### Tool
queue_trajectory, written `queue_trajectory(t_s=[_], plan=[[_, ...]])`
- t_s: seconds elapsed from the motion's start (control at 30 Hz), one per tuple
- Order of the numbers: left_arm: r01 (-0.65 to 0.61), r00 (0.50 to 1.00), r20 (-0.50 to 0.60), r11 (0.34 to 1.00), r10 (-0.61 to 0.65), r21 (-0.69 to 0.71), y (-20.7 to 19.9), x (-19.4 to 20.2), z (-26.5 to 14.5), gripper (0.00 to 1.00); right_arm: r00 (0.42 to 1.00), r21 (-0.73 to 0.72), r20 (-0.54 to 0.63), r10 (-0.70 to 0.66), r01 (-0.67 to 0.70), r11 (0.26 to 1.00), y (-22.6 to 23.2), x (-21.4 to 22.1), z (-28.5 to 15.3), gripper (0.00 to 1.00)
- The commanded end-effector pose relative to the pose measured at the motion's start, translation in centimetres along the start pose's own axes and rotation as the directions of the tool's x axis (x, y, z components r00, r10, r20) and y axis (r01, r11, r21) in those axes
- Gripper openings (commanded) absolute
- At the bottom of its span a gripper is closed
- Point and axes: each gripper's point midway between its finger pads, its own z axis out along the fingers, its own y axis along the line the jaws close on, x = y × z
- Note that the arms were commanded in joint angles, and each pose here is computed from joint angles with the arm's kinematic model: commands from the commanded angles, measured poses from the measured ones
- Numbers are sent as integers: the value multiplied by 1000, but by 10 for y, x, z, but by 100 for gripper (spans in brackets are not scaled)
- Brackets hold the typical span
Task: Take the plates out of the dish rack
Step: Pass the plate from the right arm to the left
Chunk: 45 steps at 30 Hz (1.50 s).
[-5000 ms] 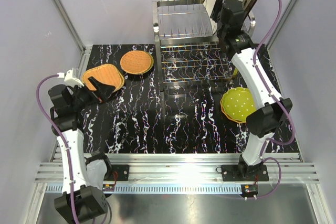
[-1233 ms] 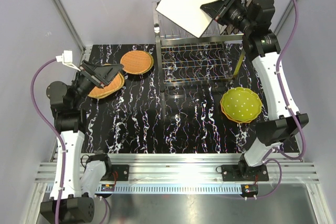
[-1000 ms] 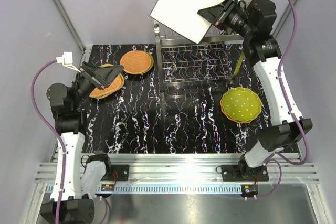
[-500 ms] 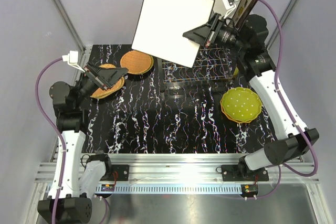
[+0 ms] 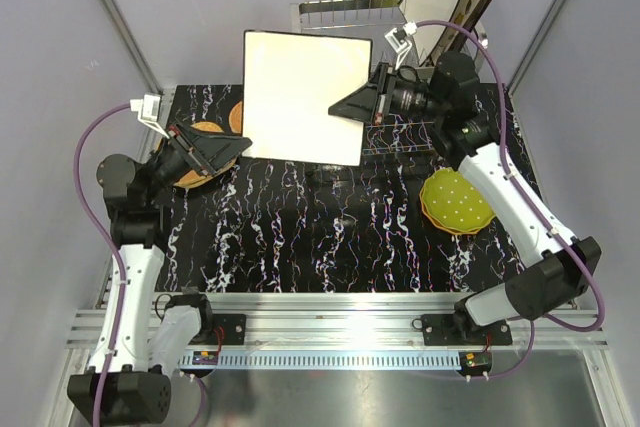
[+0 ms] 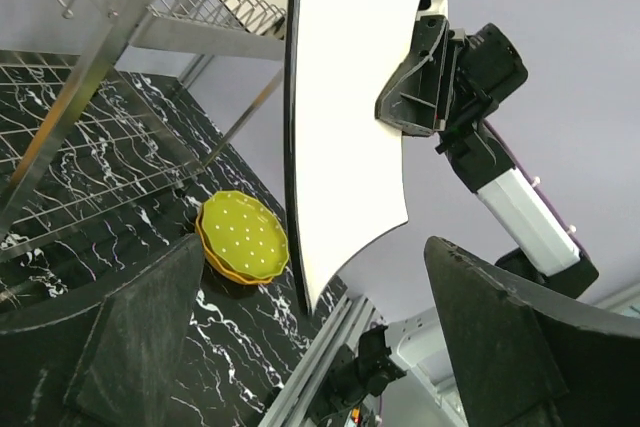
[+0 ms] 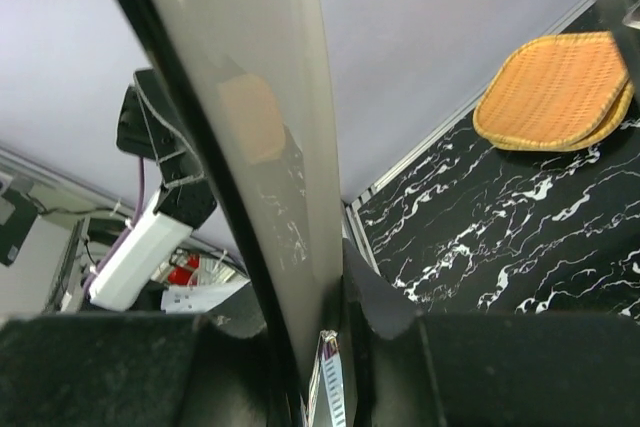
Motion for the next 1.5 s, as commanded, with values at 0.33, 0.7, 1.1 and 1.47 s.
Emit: queue_trajectory(t_s=[0.33, 0.7, 1.1, 1.47], plan=[[10, 993, -115, 997, -1, 79, -8, 15, 10, 61, 962, -241, -30, -271, 256, 936, 76, 28, -5, 0], [34, 985, -172, 994, -15, 108, -11, 29, 10, 0, 968, -202, -49, -248, 233, 951, 62, 37, -2, 0], [133, 974, -196, 988, -115, 79, 4, 53, -2, 0, 974, -108, -67, -215, 207, 972, 37, 53, -7, 100], [110, 984, -144, 993, -102, 48, 14, 53, -17, 0, 938, 96, -73, -340, 346, 933, -18, 51, -36, 100]])
